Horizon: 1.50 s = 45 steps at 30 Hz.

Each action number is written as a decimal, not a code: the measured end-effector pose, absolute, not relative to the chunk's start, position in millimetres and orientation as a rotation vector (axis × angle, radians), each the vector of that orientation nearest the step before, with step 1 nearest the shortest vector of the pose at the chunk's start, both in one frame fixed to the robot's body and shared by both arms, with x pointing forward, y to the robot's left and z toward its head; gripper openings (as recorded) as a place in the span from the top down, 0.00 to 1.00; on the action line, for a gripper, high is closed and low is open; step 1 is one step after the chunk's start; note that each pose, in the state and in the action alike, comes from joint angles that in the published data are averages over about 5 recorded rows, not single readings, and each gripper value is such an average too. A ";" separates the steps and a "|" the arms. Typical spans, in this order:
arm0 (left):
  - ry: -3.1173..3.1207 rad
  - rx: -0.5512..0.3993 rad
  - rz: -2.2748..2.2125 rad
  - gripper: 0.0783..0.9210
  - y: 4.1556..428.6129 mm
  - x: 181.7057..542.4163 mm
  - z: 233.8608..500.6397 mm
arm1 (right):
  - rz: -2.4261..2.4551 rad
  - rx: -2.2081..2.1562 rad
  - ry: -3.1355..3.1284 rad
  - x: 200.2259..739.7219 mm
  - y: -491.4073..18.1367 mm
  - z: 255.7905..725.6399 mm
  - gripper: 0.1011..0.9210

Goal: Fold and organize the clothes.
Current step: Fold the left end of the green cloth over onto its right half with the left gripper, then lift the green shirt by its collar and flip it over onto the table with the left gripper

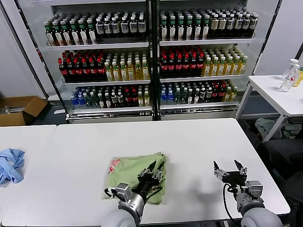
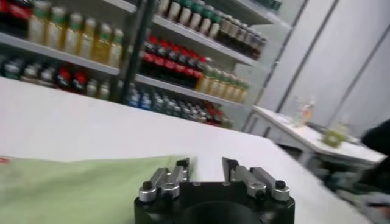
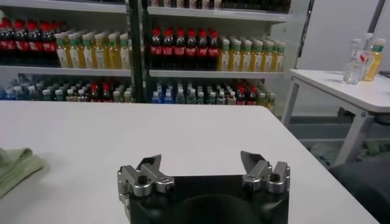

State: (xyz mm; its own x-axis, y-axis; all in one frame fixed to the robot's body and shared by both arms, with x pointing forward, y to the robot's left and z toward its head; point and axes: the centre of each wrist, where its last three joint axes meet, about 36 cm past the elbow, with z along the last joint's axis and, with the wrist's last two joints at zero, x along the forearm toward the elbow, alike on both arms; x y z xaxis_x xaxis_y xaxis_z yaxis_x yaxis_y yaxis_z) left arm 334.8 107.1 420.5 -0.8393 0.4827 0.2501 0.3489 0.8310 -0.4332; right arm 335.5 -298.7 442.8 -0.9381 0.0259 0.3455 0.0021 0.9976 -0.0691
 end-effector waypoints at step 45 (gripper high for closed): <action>-2.517 -0.222 0.765 0.58 256.8 359.6 352.4 | 0.072 -0.047 -2.806 315.3 -292.2 448.2 0.12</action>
State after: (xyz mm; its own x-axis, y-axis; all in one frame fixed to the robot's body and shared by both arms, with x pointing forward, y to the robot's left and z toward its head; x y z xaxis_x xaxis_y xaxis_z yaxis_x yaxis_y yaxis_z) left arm 359.6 256.8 352.4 -0.8637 0.2898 0.4124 0.0114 0.8293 -0.5587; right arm 315.3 -292.2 448.2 -0.9441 0.0411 0.3271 0.0242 0.9982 -0.0554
